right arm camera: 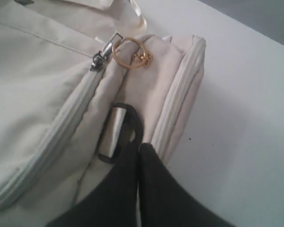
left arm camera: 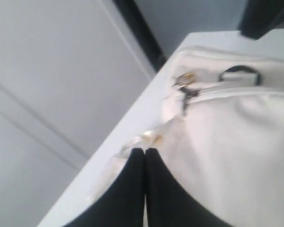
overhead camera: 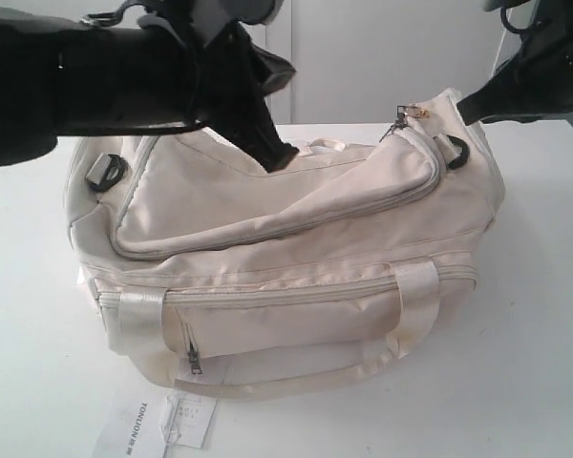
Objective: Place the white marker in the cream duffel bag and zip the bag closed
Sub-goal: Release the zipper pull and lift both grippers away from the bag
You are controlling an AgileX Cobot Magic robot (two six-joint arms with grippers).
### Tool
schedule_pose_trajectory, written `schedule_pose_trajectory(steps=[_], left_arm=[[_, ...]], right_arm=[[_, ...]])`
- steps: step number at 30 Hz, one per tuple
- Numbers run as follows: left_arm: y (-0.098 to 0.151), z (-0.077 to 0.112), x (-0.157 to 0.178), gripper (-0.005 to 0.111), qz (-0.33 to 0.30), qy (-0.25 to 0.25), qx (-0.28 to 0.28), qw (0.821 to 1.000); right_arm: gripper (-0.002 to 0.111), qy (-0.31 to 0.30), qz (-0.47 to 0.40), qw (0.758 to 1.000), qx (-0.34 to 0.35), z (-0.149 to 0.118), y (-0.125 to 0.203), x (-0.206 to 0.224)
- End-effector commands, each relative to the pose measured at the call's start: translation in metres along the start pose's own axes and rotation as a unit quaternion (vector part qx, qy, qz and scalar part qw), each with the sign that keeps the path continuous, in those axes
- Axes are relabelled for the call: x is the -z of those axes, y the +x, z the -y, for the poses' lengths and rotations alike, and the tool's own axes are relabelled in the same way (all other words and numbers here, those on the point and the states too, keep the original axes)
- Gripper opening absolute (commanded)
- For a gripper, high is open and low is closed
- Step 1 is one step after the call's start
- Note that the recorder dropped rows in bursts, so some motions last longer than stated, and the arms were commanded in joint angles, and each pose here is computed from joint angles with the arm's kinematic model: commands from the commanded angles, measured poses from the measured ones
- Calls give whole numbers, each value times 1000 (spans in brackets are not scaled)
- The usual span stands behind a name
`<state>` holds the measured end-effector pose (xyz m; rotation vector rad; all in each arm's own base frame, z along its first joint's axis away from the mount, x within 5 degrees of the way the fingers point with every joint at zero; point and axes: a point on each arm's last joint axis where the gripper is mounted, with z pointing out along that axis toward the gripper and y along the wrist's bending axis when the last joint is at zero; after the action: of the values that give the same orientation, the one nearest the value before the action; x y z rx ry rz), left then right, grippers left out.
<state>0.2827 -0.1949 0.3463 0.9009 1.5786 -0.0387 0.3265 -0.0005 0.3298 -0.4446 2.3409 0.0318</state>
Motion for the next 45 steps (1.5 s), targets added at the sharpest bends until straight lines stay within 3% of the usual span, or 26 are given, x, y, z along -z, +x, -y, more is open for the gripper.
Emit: schedule_pose_trajectory(steps=[1,12,15,18,20,22,24,27,29,34,36,40,42,45], left_arm=[[12,-33,11,0,-37,-70,7,997],[58,-132,49,0,-92,-224,62,968],[61,-146,60,0,-62,-227,103,966],[55,-140,62,0,19,-142,111,983],[53,-129,63,0,81,-56,116,988],[59,-120,67,0,104,13,107,989],[66,-104,74,0,113,126,77,983],[74,-84,97,0,114,300,33,946],[81,-82,108,0,82,343,49,934],[99,-96,115,0,-37,276,93,956],[110,-101,116,0,-99,245,138,955],[133,-113,117,0,-237,138,229,934],[144,-121,120,0,-291,57,292,909],[151,-127,131,0,-359,-7,301,884]], right_arm=[[0,21,-14,1000,16,4,3,11],[0,41,-31,999,11,7,6,12],[0,37,-29,999,5,7,6,12],[0,36,-29,999,5,6,6,12],[0,35,-33,999,4,6,6,12],[0,32,-37,999,4,6,7,12],[0,30,-41,999,4,5,8,12],[0,29,-44,999,4,5,8,12],[0,29,-44,999,4,5,8,12],[0,23,-47,999,-1,4,9,11],[0,24,-54,998,3,4,10,12],[0,54,-75,996,6,10,14,12],[0,89,-94,992,-3,16,17,14],[0,133,-119,984,-7,23,22,20]])
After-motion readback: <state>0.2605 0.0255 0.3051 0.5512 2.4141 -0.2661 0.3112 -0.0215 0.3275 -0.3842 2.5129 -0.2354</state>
